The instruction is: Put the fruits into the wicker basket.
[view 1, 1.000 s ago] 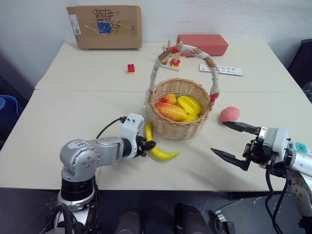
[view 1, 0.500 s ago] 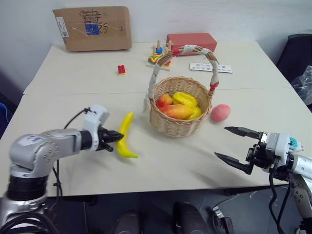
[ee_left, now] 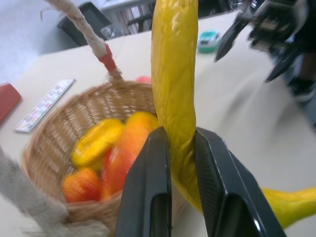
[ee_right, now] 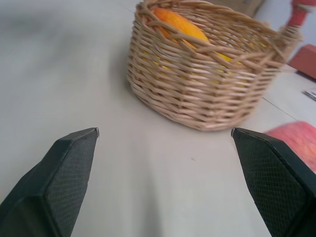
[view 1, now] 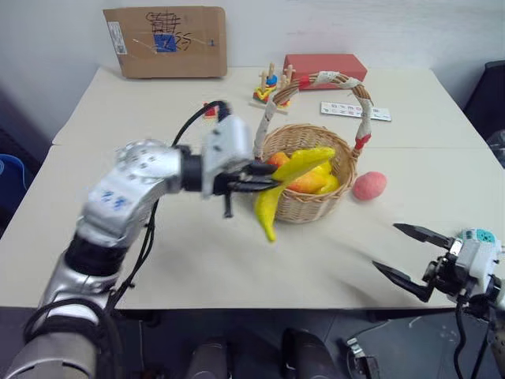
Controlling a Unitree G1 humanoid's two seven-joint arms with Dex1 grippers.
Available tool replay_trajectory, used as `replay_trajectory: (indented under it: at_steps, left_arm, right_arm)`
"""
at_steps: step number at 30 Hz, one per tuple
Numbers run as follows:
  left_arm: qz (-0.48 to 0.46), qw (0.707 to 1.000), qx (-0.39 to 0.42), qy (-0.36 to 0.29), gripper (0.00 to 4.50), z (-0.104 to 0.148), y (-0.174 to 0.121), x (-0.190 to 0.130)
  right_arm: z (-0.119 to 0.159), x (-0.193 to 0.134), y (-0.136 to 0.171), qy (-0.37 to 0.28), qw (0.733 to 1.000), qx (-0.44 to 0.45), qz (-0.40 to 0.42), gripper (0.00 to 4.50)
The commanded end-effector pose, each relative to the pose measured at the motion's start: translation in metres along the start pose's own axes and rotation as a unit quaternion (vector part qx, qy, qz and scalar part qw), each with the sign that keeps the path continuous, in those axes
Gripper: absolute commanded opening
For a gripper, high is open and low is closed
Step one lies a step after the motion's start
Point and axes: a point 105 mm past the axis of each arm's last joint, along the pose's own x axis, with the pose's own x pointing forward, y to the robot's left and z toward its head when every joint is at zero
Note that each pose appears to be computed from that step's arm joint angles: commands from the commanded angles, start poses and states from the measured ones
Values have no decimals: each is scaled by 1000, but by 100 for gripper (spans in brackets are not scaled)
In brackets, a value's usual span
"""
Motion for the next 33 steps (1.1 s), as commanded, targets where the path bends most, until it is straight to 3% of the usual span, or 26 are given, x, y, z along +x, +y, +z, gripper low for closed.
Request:
replay_trajectory:
  at_steps: [1, 3, 7, 10, 15, 18, 20, 24, 27, 30, 33]
  left_arm:
    - [40, 995, 84, 21, 50, 10, 19, 12]
    - [42, 987, 145, 50, 50, 7, 24, 19]
    - [78, 975, 190, 81, 50, 4, 42, 29]
    - [83, 974, 193, 81, 134, 4, 45, 34]
    - [68, 989, 132, 3, 268, 18, 37, 34]
    - [47, 994, 88, -36, 268, 24, 31, 26]
    - [55, 994, 90, -41, 268, 21, 34, 12]
    - [40, 993, 25, -112, 268, 23, 28, -29]
    - [16, 993, -16, -119, 268, 1, 14, -72]
    - [45, 992, -91, -80, 321, -36, 2, -118]
    - [73, 988, -129, -29, 410, -62, -15, -148]
  right_arm:
    - [6, -8, -4, -10, 999, -19, -26, 450]
    - [6, -10, -3, -11, 999, -18, -32, 450]
    - [6, -10, 1, -15, 999, -11, -39, 450]
    - [7, -9, 4, -18, 998, -5, -52, 450]
    - [9, -7, 6, -15, 998, 1, -61, 450]
    - [11, -4, 6, -14, 998, 3, -63, 450]
    - [14, -2, 4, -15, 998, 4, -66, 450]
    - [23, -8, -9, -27, 993, 13, -115, 450]
    - [24, -22, -17, -15, 987, 17, -161, 450]
    - [23, -42, -23, 4, 978, 17, -210, 450]
    - [17, -58, -25, 16, 969, 26, -246, 450]
